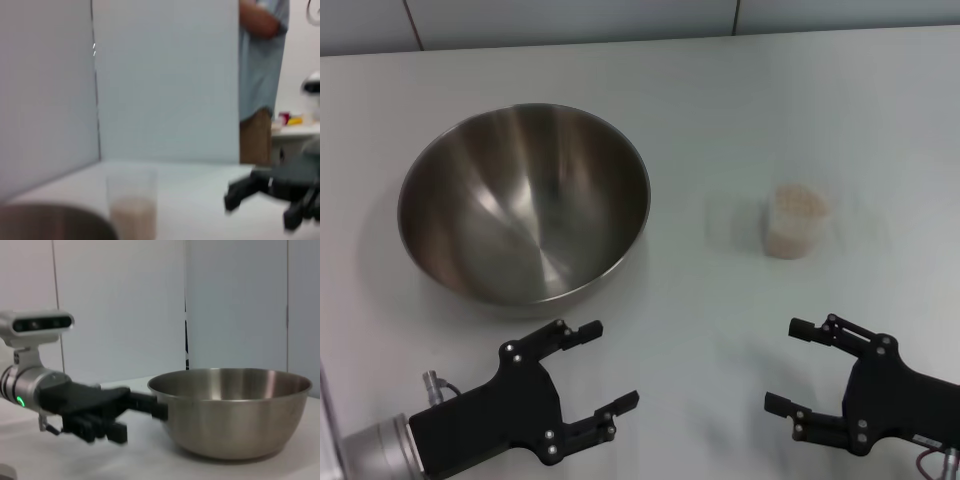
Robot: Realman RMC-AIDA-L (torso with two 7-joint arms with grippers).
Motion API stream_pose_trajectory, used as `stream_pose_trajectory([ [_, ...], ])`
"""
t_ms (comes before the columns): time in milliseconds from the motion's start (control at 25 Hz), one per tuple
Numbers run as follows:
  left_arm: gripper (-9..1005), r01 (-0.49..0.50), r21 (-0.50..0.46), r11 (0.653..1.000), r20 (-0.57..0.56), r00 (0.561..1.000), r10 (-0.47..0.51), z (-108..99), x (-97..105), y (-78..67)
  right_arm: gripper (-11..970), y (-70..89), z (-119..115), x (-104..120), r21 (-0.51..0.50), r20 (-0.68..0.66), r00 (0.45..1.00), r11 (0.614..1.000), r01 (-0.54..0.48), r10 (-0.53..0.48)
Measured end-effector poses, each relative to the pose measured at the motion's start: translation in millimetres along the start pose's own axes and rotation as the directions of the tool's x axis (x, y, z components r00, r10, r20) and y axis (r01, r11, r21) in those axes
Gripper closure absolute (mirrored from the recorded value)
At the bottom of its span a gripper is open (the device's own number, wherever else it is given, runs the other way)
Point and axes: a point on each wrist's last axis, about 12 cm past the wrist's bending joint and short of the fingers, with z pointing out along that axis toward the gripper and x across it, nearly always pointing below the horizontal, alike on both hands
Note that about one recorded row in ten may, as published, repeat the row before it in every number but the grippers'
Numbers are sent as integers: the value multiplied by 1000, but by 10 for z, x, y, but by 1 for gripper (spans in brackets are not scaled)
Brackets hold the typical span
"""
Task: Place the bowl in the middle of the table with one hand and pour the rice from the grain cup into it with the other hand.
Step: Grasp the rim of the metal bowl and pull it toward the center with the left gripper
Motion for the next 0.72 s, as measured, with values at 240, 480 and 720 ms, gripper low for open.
stream_pose_trajectory([
  [240, 240, -33, -26, 999, 144, 989, 37, 23, -160, 9, 129, -1, 22, 16, 4, -11, 1000, 1000, -1, 1],
  [480, 244, 79, -183, 980, 263, 964, -29, 50, -297, 241, 130, -7, 34, 16, 3, -13, 1000, 1000, 1, -1],
  [720, 247, 250, -251, 935, 284, 943, -176, 101, -379, 684, 130, -11, 40, 10, 1, -11, 1000, 1000, 3, -3],
])
